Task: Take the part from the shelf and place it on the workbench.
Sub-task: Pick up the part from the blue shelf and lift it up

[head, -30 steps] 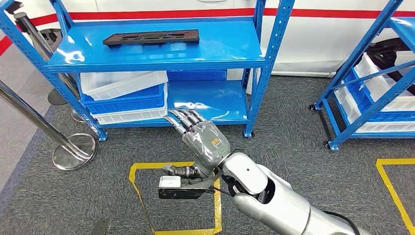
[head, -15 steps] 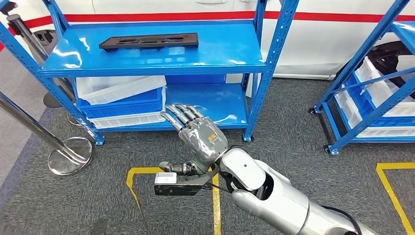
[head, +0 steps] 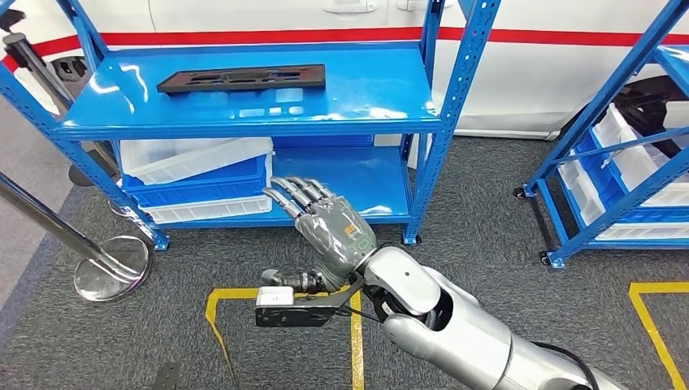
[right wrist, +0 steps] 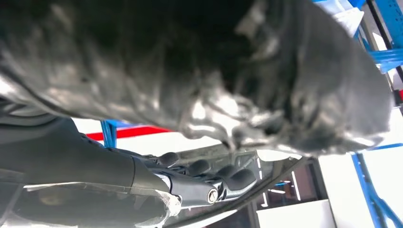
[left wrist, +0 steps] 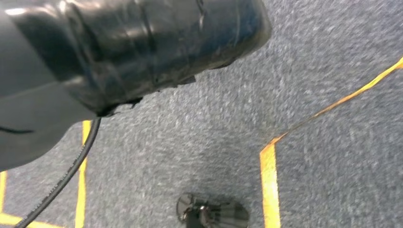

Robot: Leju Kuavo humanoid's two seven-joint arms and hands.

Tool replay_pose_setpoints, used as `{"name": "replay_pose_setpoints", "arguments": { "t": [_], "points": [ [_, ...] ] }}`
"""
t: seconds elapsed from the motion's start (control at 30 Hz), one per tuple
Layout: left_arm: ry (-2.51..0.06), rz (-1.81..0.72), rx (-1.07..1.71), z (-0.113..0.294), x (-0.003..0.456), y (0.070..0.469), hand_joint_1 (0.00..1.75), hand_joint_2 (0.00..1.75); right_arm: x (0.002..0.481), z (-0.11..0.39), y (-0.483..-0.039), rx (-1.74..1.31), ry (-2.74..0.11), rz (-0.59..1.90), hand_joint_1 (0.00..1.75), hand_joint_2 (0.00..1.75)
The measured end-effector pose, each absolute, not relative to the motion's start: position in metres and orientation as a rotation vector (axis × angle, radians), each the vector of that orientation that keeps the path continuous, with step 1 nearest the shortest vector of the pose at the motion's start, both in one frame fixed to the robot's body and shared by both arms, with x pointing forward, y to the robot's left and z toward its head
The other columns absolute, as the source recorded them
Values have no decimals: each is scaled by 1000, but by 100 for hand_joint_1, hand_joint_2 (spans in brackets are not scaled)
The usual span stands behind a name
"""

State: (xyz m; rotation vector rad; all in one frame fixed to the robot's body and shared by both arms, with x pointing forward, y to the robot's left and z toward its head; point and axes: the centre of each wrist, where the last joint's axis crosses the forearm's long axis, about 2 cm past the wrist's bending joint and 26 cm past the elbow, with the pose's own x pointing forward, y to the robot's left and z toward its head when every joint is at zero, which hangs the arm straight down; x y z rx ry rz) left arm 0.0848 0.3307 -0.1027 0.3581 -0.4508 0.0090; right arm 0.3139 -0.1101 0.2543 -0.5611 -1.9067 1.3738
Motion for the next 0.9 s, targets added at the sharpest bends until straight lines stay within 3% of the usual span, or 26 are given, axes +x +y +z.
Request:
{"name": "replay_pose_setpoints", "arguments": {
  "t": [0.9],
  "points": [
    [-452,4,368,-103,85,331,0,0,309,242,-109,-523,-1917,1341,0,0]
  ]
}}
